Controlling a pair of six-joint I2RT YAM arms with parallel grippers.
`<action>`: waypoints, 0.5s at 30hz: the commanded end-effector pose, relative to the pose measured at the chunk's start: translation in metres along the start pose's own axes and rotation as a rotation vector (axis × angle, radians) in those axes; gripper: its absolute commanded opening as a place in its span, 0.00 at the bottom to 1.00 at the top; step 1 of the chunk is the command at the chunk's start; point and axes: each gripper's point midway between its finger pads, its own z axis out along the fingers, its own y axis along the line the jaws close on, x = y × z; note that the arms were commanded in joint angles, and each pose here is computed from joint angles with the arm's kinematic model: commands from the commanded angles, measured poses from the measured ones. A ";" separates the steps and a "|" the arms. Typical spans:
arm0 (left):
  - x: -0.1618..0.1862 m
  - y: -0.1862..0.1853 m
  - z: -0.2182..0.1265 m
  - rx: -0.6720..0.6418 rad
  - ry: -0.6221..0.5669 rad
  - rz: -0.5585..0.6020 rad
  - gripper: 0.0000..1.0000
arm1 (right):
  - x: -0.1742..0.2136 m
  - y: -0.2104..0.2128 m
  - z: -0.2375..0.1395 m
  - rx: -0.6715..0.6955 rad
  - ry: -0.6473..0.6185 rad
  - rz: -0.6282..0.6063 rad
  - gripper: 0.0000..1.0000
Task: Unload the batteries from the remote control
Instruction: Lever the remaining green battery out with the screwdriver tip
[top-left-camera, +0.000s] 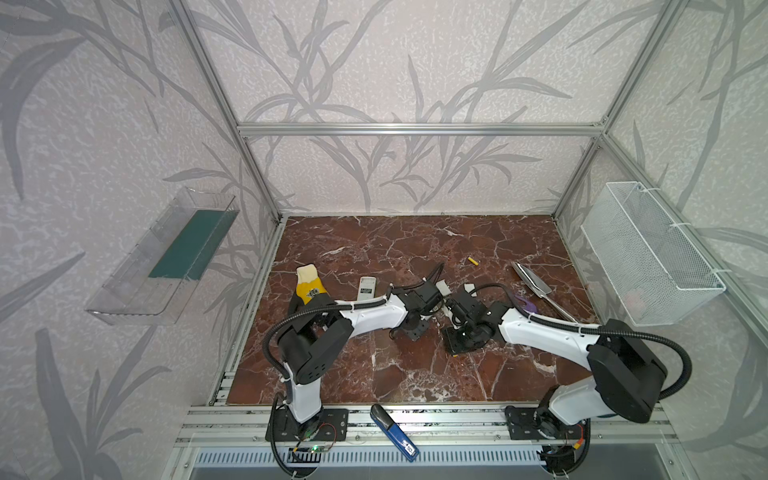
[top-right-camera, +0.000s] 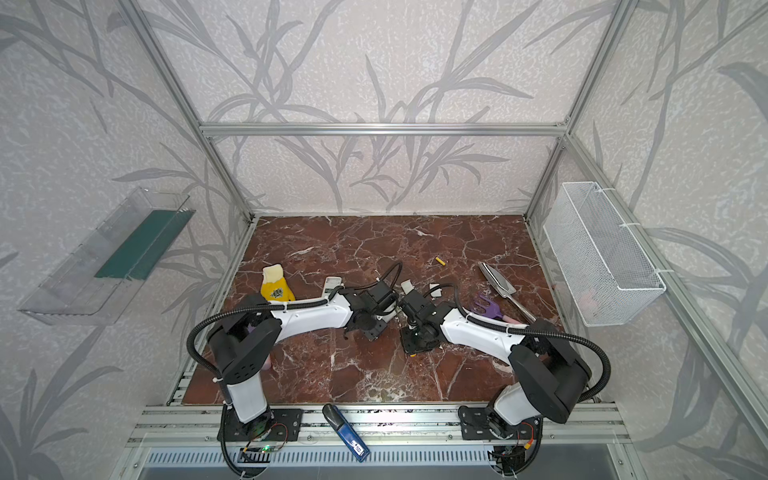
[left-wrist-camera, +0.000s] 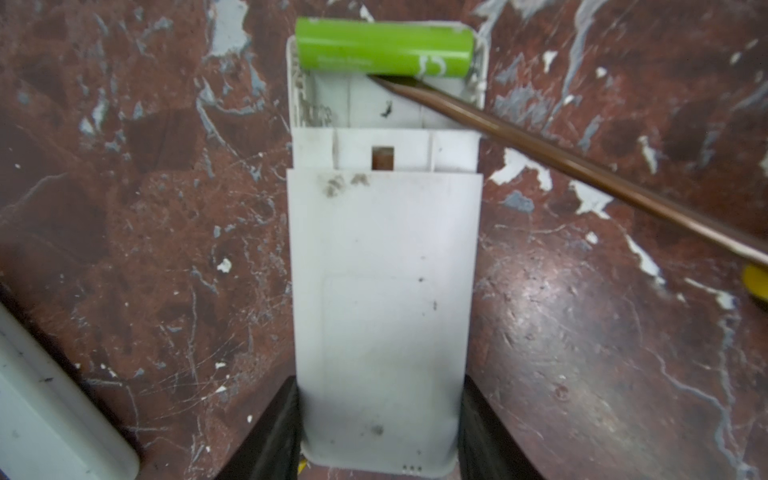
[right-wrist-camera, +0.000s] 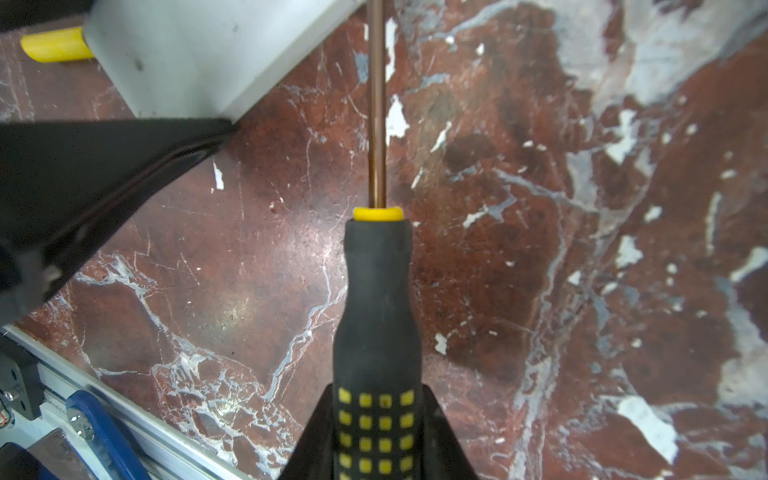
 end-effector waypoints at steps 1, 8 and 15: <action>-0.001 -0.004 -0.001 0.008 -0.015 -0.014 0.32 | 0.011 -0.011 0.006 0.026 0.020 0.035 0.00; 0.000 -0.001 -0.004 -0.003 -0.009 -0.009 0.32 | 0.014 -0.015 0.006 0.008 -0.014 0.041 0.00; -0.002 0.001 -0.008 -0.009 -0.008 0.013 0.41 | 0.012 -0.016 -0.002 -0.003 -0.068 0.032 0.00</action>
